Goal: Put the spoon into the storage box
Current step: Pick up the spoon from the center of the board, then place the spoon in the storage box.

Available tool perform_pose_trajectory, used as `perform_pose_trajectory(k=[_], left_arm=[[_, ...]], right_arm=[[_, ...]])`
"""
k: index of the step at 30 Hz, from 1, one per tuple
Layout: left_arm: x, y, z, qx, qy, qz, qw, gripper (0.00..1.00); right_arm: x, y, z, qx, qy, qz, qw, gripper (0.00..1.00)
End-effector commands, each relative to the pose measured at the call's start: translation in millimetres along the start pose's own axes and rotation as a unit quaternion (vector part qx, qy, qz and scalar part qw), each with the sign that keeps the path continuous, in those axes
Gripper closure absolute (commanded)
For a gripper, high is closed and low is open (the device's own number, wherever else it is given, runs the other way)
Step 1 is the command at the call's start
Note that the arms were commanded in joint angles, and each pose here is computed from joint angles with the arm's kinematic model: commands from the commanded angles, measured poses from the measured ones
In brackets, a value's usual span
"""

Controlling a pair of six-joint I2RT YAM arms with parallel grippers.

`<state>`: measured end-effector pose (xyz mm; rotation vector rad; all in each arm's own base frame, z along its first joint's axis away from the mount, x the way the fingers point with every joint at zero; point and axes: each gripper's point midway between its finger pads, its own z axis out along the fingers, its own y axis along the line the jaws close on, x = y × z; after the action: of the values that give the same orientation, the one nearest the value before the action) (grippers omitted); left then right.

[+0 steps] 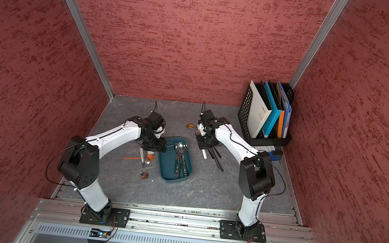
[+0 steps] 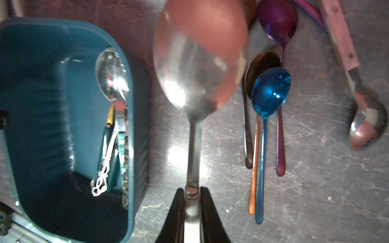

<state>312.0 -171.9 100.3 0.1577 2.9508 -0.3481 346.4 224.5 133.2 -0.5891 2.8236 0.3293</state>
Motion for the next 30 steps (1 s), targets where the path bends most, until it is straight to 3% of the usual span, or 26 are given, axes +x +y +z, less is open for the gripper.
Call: perform_pose_trajectory(k=[1,7,13,30], left_arm=[[-1,5,-13,0.013,-0.031,-0.022,0.999,0.34],[19,32,-28,0.027,-0.054,-0.077,0.995,0.33],[40,53,-33,0.027,-0.059,-0.108,0.992,0.33],[54,62,-25,0.035,-0.044,-0.121,0.991,0.33]], right_arm=[[5,33,-14,-0.028,0.004,-0.007,1.000,0.98],[6,76,-5,-0.048,0.008,-0.026,0.998,0.98],[20,93,19,-0.047,0.040,-0.037,0.997,0.98],[38,91,69,-0.028,0.099,-0.021,0.995,0.98]])
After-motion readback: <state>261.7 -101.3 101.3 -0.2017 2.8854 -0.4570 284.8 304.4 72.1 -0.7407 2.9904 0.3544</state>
